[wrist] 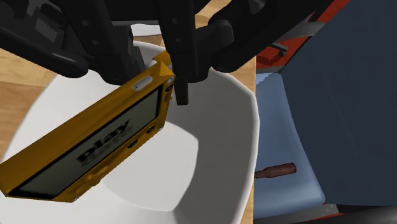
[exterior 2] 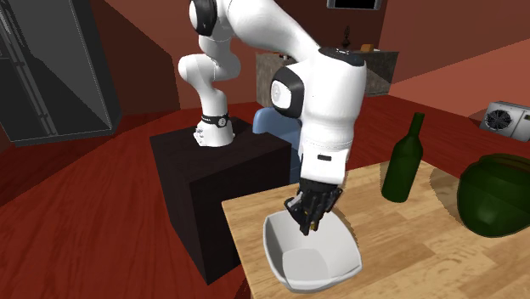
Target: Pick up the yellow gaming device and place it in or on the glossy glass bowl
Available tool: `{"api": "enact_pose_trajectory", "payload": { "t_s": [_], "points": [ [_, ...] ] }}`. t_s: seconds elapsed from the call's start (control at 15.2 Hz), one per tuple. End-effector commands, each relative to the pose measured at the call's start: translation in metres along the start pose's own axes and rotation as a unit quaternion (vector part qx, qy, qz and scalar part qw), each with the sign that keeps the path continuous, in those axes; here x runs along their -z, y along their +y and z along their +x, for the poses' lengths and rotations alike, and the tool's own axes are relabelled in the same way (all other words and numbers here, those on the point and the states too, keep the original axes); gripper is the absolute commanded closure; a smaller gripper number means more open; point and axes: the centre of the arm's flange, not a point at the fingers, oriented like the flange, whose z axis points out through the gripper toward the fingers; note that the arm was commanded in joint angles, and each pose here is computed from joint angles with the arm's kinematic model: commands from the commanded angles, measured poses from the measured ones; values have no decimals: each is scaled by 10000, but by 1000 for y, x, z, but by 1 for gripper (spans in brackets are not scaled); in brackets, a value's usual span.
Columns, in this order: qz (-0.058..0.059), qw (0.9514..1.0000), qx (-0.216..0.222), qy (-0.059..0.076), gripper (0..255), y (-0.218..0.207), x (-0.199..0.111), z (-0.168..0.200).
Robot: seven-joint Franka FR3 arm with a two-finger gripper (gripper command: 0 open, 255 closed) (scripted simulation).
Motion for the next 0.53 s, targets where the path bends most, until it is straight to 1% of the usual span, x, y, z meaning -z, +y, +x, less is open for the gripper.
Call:
{"api": "enact_pose_trajectory", "payload": {
  "t_s": [0.0,0.2,0.46],
  "points": [
    [0,10000,1,2,255,-1,-11,0],
    [0,10000,1,2,255,-2,-27,0],
    [0,10000,1,2,255,-2,-27,0]
  ]
}}
